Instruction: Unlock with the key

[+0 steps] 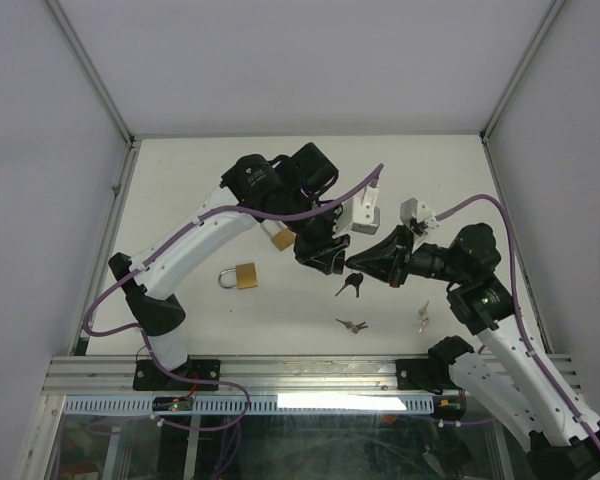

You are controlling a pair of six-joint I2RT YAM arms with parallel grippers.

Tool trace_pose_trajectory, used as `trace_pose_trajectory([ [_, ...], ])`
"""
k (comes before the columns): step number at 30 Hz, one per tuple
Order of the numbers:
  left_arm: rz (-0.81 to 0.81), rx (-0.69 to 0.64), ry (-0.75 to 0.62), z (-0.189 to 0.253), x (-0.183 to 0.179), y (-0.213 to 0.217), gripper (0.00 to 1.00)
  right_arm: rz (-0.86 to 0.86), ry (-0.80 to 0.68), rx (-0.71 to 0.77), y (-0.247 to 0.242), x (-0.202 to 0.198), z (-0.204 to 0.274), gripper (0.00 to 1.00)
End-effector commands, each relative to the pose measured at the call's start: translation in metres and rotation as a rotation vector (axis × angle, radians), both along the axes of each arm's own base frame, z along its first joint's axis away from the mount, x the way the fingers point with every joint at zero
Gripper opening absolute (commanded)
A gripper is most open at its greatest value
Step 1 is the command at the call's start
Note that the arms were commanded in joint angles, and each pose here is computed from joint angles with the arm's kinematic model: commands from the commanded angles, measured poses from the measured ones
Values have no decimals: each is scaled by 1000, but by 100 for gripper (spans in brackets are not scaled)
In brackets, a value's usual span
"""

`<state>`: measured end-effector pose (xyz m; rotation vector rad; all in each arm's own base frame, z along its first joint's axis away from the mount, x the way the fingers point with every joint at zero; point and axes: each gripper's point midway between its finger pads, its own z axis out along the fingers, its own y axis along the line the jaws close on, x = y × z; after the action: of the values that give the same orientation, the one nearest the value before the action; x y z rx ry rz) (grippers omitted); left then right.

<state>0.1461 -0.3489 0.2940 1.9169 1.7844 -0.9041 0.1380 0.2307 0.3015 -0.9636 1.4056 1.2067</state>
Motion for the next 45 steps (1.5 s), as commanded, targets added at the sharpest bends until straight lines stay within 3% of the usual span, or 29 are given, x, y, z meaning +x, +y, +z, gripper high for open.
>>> trace_pose_trajectory([
  [1, 84, -308, -242, 78, 29, -30, 0, -21, 235, 19, 7, 3, -1, 0],
  [4, 111, -347, -369, 80, 39, -30, 0, -40, 432, 57, 14, 9, -2, 0],
  [7, 122, -375, -487, 83, 42, -25, 0, -76, 530, 101, 15, 14, -2, 0],
  [14, 106, -372, -554, 75, 42, -23, 0, -64, 739, 186, 18, 10, 7, 0],
  [17, 101, -371, -552, 74, 40, -24, 0, -52, 713, 173, 18, 8, 15, 0],
  [20, 87, -363, -512, 67, 33, -21, 0, -81, 594, 115, 11, 6, 15, 1],
  [22, 94, -319, -446, 53, 27, -18, 0, -122, 492, 44, 1, 6, 14, 32],
  [23, 98, -294, -399, 44, 23, -17, 0, -150, 443, -4, -5, 7, 12, 53],
  [27, 100, -284, -207, 32, 1, -16, 0, -218, 223, -129, -26, 9, 17, 98],
  [32, 56, -342, -92, 45, -16, -19, 0, 32, -56, -84, -13, -19, 22, 98],
  [42, 6, -367, -73, 54, -22, -25, 0, 59, -171, -104, 9, 0, 10, 89],
  [44, 3, -363, -74, 54, -21, -26, 0, 88, -182, -95, 14, 0, 11, 83],
  [45, 2, -363, -75, 55, -21, -26, 0, 108, -180, -93, 17, -2, 11, 76],
])
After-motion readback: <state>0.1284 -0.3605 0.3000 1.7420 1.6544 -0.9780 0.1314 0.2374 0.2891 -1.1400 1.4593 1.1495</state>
